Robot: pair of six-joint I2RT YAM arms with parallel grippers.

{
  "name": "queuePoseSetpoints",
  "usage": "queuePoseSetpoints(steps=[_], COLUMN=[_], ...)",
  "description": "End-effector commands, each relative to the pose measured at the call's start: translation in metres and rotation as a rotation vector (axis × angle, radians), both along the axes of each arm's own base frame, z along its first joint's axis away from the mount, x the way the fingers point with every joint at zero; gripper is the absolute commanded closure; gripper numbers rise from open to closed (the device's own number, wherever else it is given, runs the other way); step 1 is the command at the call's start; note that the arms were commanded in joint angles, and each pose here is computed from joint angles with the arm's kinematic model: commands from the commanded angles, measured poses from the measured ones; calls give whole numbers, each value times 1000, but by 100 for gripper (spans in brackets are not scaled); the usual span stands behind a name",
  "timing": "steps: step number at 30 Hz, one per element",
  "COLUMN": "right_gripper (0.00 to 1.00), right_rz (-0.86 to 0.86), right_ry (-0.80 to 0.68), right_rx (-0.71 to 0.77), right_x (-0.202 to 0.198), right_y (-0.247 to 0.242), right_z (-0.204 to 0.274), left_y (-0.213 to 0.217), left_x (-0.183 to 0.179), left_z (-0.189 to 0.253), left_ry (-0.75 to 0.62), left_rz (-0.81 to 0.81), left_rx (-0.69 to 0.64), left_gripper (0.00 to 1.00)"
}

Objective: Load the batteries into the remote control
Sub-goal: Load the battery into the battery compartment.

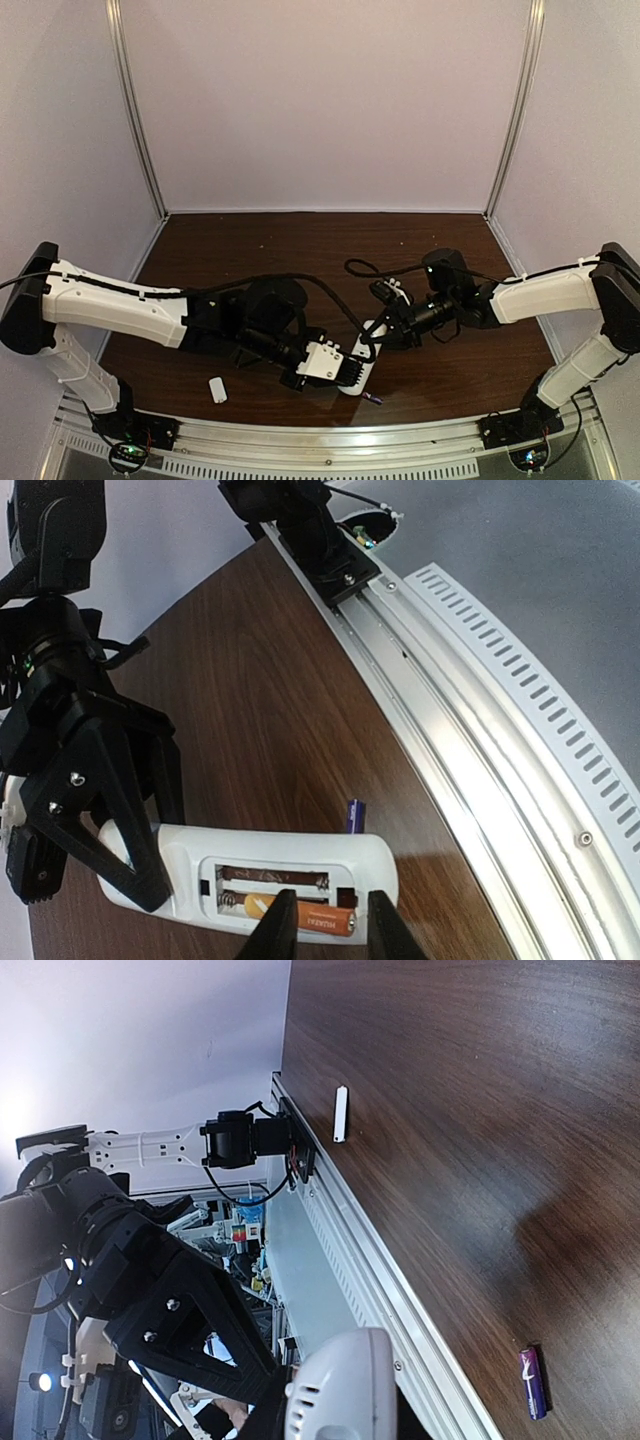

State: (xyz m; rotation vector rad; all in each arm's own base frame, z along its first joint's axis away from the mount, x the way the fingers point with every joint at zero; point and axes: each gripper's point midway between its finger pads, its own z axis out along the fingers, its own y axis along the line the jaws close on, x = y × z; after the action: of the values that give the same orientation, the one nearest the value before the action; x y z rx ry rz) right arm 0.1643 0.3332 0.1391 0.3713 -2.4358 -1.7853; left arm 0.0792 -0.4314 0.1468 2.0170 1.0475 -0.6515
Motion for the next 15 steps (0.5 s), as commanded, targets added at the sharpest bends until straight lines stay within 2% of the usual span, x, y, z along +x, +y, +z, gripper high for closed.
queuePoseSetpoints(steps=[1,15], right_gripper=[100,100], right_rz=[28,43], right_ry=[-48,-50], right_rx=[47,64], right_x=[1,-4], right_y=[8,12], right_z=[15,18], left_y=[-7,-7], left_x=[2,7], left_z=[2,-9], left_ry=[-18,-19], left_rz=[-1,32], left_rx=[1,29], left_gripper=[77,83])
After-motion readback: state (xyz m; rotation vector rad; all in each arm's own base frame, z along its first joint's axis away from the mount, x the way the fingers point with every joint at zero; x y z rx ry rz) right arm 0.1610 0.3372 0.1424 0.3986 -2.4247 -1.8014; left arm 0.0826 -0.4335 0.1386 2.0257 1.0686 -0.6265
